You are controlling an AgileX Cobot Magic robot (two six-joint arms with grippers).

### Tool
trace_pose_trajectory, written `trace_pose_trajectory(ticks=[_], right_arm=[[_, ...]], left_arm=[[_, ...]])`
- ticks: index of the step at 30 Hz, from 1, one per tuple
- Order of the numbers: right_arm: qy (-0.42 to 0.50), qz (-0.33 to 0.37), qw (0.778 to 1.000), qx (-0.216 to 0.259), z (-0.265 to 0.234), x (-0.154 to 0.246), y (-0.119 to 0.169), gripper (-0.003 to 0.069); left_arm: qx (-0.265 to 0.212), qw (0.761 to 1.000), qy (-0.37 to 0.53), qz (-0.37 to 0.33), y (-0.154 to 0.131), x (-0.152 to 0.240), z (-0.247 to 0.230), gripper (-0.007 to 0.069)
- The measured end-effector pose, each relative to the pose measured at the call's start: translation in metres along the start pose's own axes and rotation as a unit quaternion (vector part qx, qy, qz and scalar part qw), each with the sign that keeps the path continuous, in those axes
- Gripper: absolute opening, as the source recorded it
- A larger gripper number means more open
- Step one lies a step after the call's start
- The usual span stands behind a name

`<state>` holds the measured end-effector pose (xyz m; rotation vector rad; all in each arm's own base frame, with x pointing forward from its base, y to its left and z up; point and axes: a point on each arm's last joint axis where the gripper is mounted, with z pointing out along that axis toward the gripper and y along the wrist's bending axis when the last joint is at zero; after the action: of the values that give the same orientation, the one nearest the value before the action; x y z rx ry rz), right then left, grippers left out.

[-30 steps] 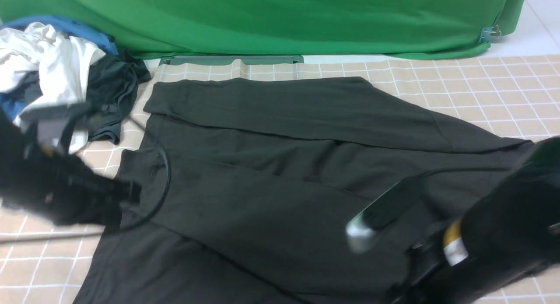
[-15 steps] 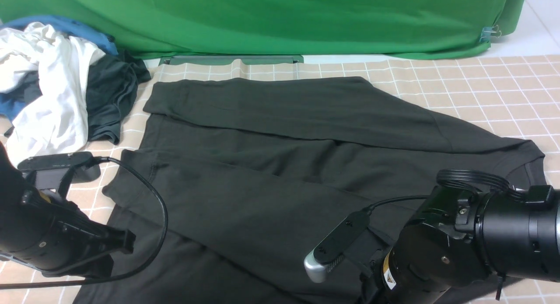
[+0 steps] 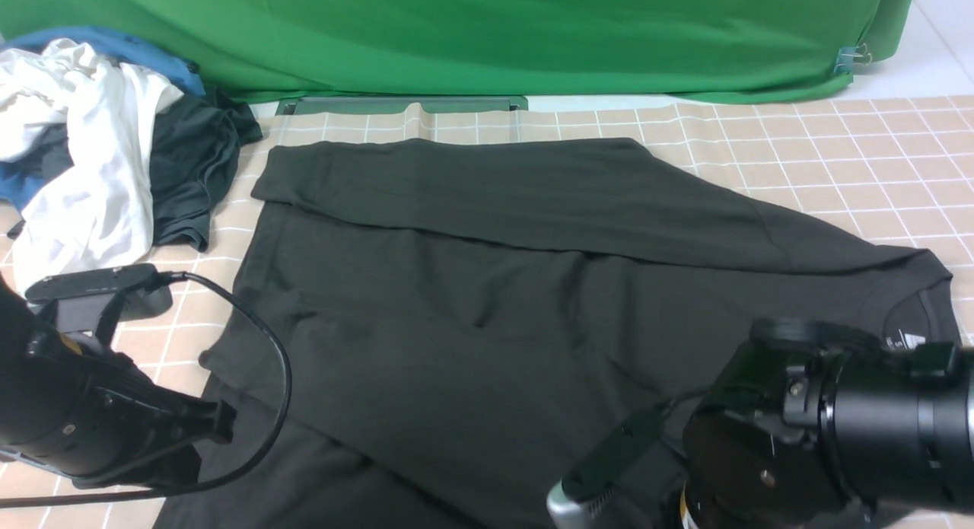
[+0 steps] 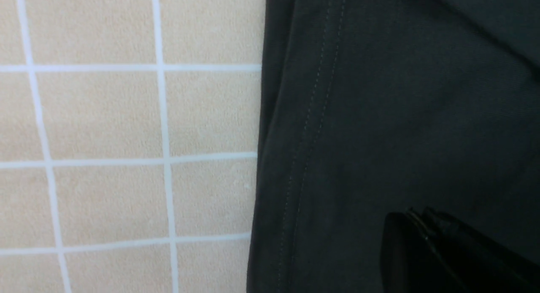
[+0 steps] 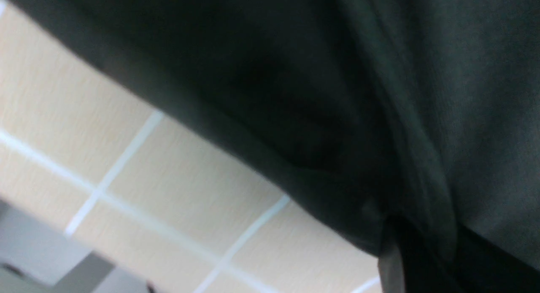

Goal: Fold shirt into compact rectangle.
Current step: 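Grab the top left corner of the dark shirt with the left gripper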

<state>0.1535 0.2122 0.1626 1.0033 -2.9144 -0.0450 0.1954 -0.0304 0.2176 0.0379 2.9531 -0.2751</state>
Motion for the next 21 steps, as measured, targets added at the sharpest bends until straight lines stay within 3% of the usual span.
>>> trace_pose_trajectory(ticks=[6,9,11,13,16,18,21], right_arm=[[0.005,-0.002,1.0,0.001,-0.012,0.014,0.017,0.009],[0.004,-0.005,1.0,0.0,-0.014,0.016,0.02,0.0137],[0.007,-0.004,1.0,0.001,-0.014,0.017,0.02,0.0211],[0.016,-0.004,1.0,0.004,-0.014,0.018,0.019,0.0369],[0.029,-0.017,0.999,0.007,-0.015,0.02,0.018,0.0503],[0.028,-0.025,0.999,0.007,-0.017,0.021,0.018,0.052],[-0.003,-0.04,0.999,0.011,-0.032,0.021,0.017,0.0407]], left_arm=[[0.002,1.0,0.015,-0.019,-0.001,0.004,-0.001,0.0019],[0.002,0.999,0.01,-0.035,-0.001,0.001,-0.003,0.0019],[0.004,0.999,-0.001,-0.039,-0.002,-0.004,-0.008,0.0019],[0.005,0.999,-0.033,-0.04,-0.005,-0.019,-0.023,0.0019],[0.006,0.996,-0.081,-0.048,-0.009,-0.044,-0.046,0.0019],[0.007,0.993,-0.102,-0.053,-0.009,-0.061,-0.057,0.0019],[0.002,0.99,-0.13,-0.058,-0.006,-0.104,-0.071,0.0019]])
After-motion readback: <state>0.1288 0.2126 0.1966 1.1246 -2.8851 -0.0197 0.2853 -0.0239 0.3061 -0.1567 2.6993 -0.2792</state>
